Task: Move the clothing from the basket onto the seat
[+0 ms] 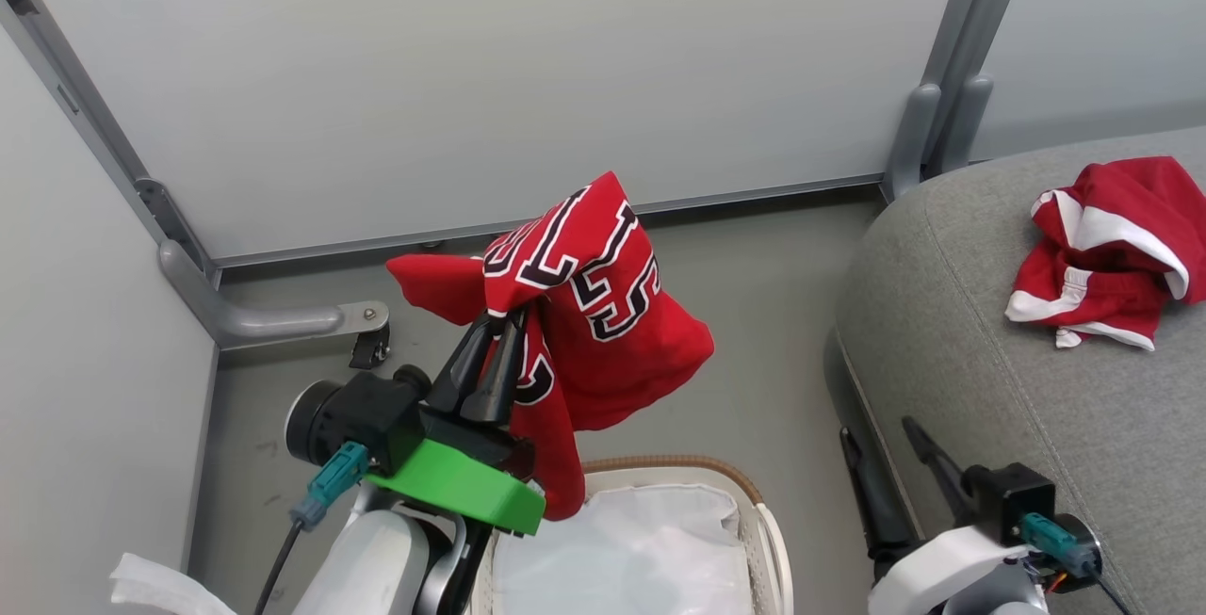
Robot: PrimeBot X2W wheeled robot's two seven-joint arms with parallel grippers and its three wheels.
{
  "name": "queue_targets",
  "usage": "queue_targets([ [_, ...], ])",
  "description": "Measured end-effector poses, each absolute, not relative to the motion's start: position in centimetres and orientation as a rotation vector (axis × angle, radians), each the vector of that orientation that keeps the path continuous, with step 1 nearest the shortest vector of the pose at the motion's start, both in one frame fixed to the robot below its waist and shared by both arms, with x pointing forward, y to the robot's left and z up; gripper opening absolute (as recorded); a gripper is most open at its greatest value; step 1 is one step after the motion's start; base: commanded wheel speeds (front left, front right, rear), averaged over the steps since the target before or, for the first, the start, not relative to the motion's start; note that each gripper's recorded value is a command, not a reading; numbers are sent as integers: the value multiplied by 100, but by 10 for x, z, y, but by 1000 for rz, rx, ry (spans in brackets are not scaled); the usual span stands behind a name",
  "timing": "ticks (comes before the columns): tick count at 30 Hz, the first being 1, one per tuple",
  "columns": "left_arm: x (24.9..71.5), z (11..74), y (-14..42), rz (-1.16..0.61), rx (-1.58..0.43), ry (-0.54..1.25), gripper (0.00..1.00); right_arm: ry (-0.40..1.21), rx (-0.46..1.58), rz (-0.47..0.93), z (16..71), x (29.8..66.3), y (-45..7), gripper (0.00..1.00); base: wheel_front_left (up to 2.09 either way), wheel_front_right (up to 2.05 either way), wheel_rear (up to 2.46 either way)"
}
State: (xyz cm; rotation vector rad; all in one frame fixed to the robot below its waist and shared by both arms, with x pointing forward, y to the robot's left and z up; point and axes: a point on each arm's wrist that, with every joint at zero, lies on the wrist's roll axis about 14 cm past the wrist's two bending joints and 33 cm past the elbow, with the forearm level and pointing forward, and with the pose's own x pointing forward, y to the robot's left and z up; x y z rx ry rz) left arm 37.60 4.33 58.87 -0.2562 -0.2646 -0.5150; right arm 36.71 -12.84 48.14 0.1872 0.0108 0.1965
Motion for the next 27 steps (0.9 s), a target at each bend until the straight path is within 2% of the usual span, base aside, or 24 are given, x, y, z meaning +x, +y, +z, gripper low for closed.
queue_targets([
  [8, 375, 590, 40, -520, -261, -269, 0, 22, 115, 374, 480, 358, -75, 100, 0, 0, 0],
  [18, 373, 587, 36, -527, -269, -258, 0, -73, -18, 640, 512, 366, -14, 100, 0, 0, 0],
  [27, 375, 583, 36, -523, -274, -244, 0, -138, -52, 698, 535, 384, -1, 100, 0, 0, 0],
])
